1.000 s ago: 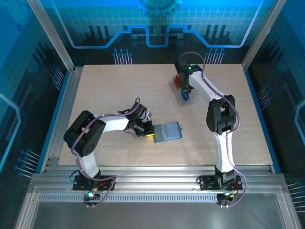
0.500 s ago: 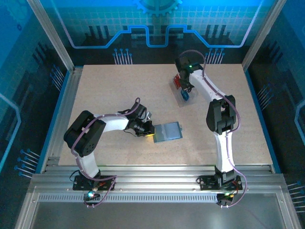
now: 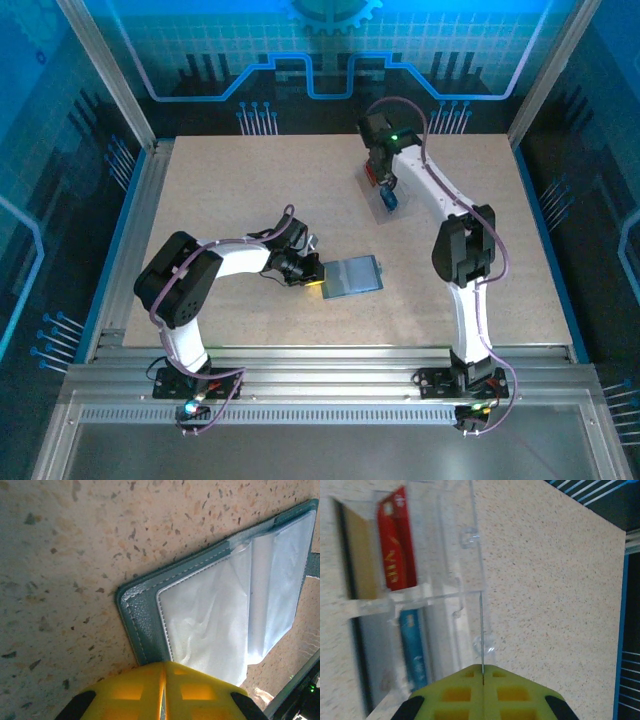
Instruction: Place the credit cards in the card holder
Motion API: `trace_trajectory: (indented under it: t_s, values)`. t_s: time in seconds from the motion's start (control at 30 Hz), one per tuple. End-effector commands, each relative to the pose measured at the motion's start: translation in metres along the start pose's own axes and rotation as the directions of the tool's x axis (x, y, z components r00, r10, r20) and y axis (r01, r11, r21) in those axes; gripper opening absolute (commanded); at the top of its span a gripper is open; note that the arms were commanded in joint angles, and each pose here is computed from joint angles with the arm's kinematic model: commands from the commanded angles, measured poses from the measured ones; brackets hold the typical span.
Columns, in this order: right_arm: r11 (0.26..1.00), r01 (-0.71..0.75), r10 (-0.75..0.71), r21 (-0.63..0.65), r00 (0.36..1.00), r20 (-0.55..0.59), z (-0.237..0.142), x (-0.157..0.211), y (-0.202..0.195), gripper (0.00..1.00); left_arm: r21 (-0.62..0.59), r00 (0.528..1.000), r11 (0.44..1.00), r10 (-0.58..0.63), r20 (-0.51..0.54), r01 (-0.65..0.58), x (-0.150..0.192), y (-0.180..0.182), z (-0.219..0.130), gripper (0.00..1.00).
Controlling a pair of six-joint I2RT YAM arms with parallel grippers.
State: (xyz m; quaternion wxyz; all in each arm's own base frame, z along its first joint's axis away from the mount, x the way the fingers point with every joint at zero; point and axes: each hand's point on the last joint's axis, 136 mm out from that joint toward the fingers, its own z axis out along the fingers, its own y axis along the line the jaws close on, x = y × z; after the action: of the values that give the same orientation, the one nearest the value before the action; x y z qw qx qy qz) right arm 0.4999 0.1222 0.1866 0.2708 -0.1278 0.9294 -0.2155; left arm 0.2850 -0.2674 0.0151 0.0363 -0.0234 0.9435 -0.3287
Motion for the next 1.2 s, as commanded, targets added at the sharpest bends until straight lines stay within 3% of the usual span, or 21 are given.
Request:
trace_trajectory:
  t_s: [0.0, 0.13, 0.3, 0.47, 0.57, 0.77, 1.17]
  values:
    - [0.998, -0.030, 0.038, -0.055, 0.990, 0.139, -0.072, -0.007, 0.009, 0.00, -0.034, 0.997, 0.999, -0.017, -0.069, 0.015, 0.018, 0.013, 0.011, 0.12]
    - [0.949, -0.061, 0.127, -0.309, 0.972, 0.196, -0.112, 0.024, 0.049, 0.00, -0.038, 0.998, 0.999, -0.014, -0.066, 0.011, 0.018, 0.013, 0.009, 0.12]
    - [0.699, -0.142, 0.352, -0.701, 0.922, 0.164, -0.132, 0.080, 0.097, 0.00, -0.030, 0.998, 0.999, -0.012, -0.064, 0.010, 0.019, 0.011, 0.007, 0.12]
    - [0.466, -0.214, 0.455, -0.859, 0.890, 0.026, -0.113, 0.123, 0.133, 0.00, -0.024, 0.998, 1.000, -0.005, -0.056, 0.004, 0.019, 0.008, 0.004, 0.12]
    - [0.376, -0.215, 0.454, -0.902, 0.891, -0.023, -0.103, 0.138, 0.157, 0.00, -0.028, 0.998, 1.000, -0.005, -0.055, 0.003, 0.019, 0.009, 0.004, 0.12]
    - [0.346, -0.243, 0.457, -0.906, 0.887, -0.063, -0.080, 0.157, 0.173, 0.00, -0.037, 0.998, 0.999, -0.008, -0.059, 0.005, 0.019, 0.012, 0.006, 0.12]
    - [0.376, -0.279, 0.460, -0.884, 0.884, -0.083, -0.062, 0.165, 0.172, 0.00, -0.038, 0.998, 0.999, -0.017, -0.065, 0.015, 0.019, 0.013, 0.009, 0.11]
